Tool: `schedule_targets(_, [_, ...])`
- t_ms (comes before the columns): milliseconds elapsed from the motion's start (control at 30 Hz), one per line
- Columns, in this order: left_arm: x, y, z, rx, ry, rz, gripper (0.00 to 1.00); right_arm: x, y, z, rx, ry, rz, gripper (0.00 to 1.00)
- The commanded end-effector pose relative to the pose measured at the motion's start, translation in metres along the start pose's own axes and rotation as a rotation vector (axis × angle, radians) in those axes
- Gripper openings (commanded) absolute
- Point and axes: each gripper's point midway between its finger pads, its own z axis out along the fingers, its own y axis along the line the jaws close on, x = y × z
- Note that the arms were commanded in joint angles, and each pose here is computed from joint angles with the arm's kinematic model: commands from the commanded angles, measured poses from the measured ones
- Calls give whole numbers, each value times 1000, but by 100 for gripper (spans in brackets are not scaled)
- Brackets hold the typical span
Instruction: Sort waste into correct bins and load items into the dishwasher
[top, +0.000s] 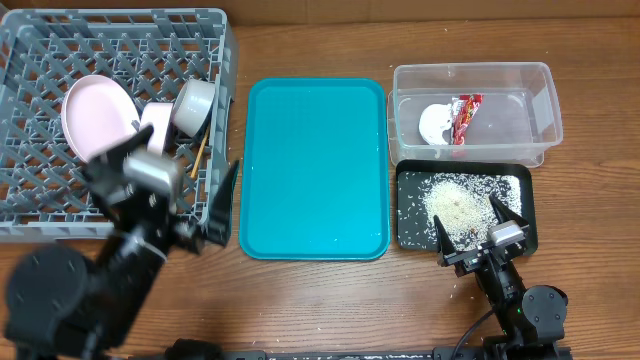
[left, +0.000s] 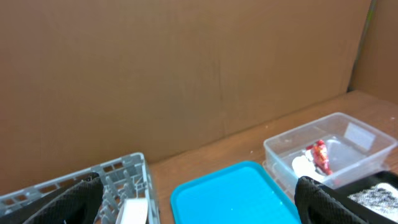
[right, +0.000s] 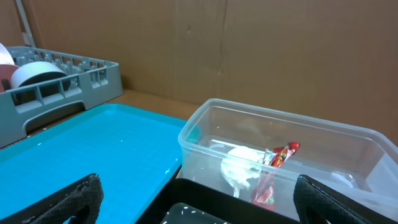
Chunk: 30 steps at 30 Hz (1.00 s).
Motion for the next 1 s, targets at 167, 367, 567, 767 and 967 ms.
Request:
schedule_targets(167, [90, -6, -14, -48, -73, -94, 100, 1, 0, 0, 1, -6, 2, 99])
schedule_targets(367, [145, -6, -7, -83, -183, -192, 100, 1, 0, 0, 1, -6, 2, 100])
schedule_targets(567, [191, -13, 9, -63, -183, -196, 100, 1, 0, 0, 1, -5, 2, 100])
schedule_targets(767, [224, -14, 24, -63, -174, -198, 100, 1, 0, 0, 1, -6, 2, 100])
schedule_targets(967, [247, -16, 31, -60, -148, -202, 100, 1, 0, 0, 1, -6, 2, 100])
